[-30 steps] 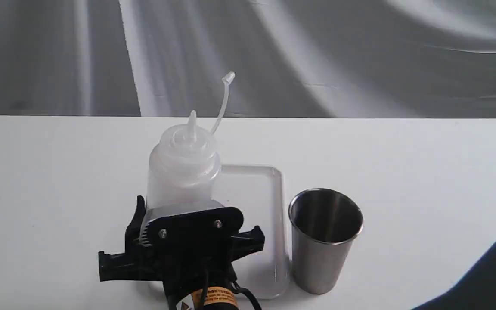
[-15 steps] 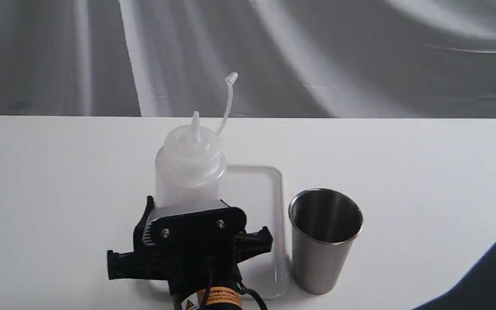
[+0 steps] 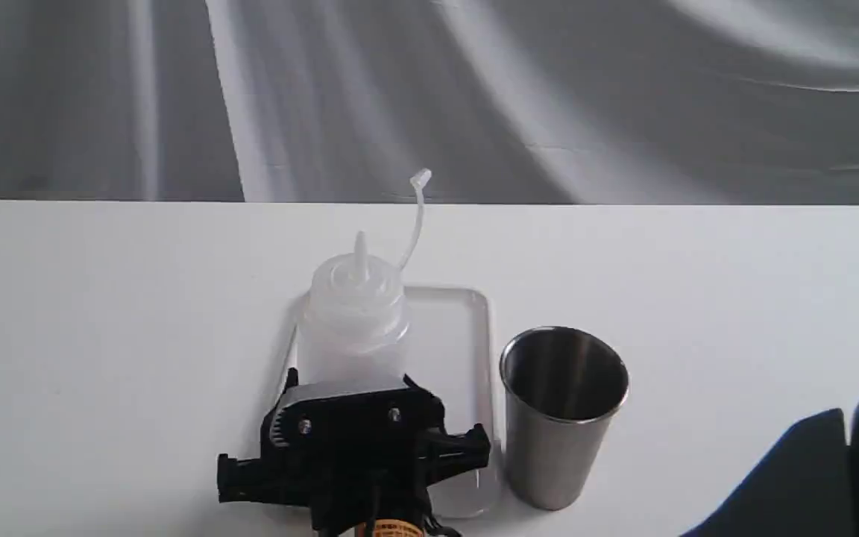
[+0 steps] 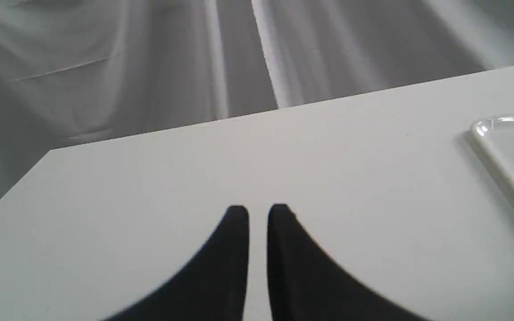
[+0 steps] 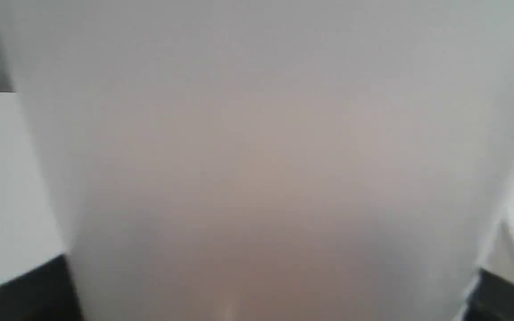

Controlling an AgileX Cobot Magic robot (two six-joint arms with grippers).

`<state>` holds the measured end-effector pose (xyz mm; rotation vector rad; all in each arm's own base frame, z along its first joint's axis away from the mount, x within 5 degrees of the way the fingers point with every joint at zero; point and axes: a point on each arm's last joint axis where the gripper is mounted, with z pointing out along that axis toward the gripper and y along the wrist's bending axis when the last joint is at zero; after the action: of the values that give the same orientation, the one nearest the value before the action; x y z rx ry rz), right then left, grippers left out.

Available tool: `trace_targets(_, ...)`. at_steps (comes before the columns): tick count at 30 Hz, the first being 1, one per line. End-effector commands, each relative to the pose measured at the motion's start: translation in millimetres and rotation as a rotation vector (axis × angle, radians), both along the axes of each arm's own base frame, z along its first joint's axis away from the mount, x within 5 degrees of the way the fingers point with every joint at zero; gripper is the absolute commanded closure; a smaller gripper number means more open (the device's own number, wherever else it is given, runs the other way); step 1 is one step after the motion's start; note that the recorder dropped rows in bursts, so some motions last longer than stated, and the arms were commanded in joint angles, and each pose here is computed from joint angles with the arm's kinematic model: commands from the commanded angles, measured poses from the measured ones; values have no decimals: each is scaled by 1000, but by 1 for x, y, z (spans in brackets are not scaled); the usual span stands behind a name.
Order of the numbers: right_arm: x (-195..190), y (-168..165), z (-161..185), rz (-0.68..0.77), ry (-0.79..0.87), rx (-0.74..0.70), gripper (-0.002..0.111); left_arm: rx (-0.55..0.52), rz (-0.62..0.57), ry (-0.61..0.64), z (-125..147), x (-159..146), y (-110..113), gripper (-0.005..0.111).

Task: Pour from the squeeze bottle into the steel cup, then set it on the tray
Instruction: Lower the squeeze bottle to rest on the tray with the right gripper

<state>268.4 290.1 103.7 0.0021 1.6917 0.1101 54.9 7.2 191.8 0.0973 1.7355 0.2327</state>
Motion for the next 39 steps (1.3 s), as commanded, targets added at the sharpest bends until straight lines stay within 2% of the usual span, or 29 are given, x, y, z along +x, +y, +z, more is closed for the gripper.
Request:
trace_targets(1,8,0,11,-26,-56,10,108,-5,1,-14,0,0,0,98)
trace_targets(5,21,8,22,-21,-71,-57,108,-7,1,-14,0,0,0,98)
trace_targets(10,35,14,32,-32,-95,-71,108,-7,1,-14,0,0,0,98)
trace_targets(25,52,3,14,-117,-73,-76,108,-4,1,-14,0,0,0,98)
trace_targets(34,68,-8,0,-94,-62,24,108,-7,1,-14,0,0,0,98)
trace_targets(39,68,-9,-1,-99,-62,-12,108,-7,1,-14,0,0,0,98)
